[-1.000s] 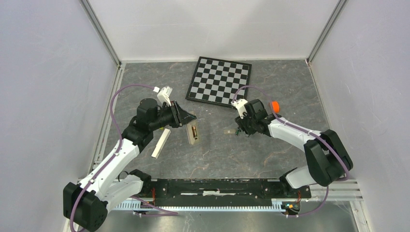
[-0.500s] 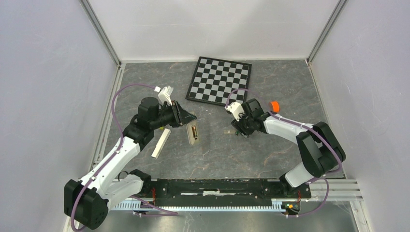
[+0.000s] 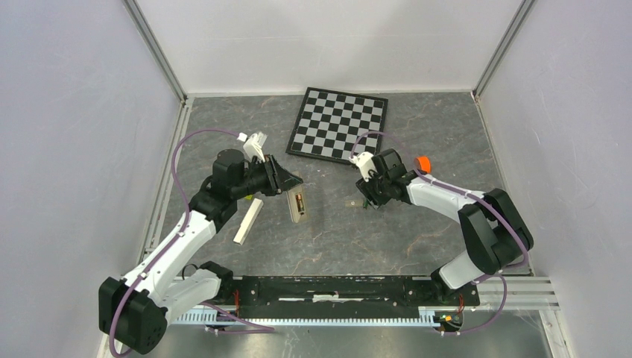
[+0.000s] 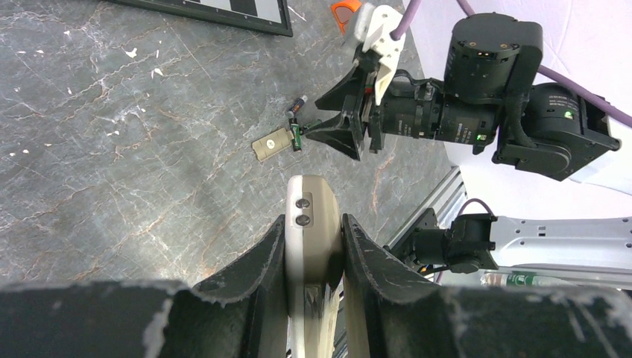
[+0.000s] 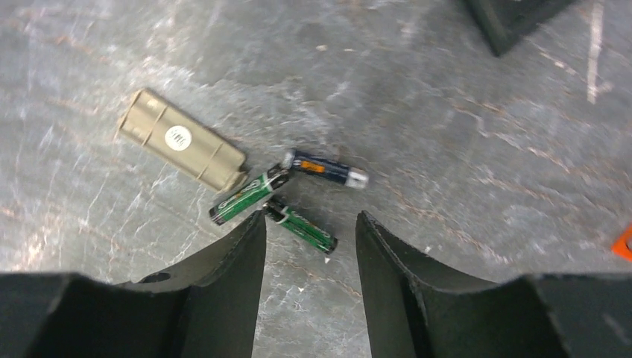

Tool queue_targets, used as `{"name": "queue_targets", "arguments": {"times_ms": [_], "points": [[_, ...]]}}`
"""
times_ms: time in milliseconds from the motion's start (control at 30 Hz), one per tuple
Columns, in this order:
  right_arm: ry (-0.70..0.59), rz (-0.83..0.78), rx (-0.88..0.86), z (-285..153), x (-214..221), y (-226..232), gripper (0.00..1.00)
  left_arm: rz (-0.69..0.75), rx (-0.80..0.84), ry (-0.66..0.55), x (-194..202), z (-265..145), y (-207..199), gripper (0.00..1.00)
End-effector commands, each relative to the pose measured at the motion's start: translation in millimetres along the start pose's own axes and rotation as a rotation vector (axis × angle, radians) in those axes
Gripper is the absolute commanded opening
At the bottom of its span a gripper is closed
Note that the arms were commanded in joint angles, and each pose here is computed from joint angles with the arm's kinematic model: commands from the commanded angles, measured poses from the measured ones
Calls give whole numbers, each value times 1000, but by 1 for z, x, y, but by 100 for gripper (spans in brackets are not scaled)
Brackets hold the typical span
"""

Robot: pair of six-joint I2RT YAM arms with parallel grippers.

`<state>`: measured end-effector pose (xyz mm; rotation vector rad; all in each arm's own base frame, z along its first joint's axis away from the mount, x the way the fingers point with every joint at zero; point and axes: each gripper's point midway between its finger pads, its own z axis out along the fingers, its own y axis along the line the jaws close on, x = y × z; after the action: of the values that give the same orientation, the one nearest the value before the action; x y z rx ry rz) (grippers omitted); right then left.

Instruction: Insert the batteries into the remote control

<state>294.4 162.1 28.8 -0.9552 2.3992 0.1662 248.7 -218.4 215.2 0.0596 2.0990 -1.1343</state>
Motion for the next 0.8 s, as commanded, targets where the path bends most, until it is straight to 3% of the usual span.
{"name": "queue_targets", "arguments": {"times_ms": [0, 133, 233, 467, 767], "points": [[-117, 254, 205, -23, -38, -32, 52, 89, 47, -56, -21, -7, -17, 2], [-107, 579, 372, -30, -16, -45, 53, 91, 45, -59, -20, -8, -16, 2], [-140, 733, 404, -29, -5, -40, 57, 90, 51, -58, -19, -8, -16, 2], [-142, 874, 468, -28, -1, -26, 62, 103, 61, -58, -15, -10, -15, 2], [-146, 957, 541, -24, -3, -11, 58, 109, 62, -58, -14, -12, -13, 2]]}}
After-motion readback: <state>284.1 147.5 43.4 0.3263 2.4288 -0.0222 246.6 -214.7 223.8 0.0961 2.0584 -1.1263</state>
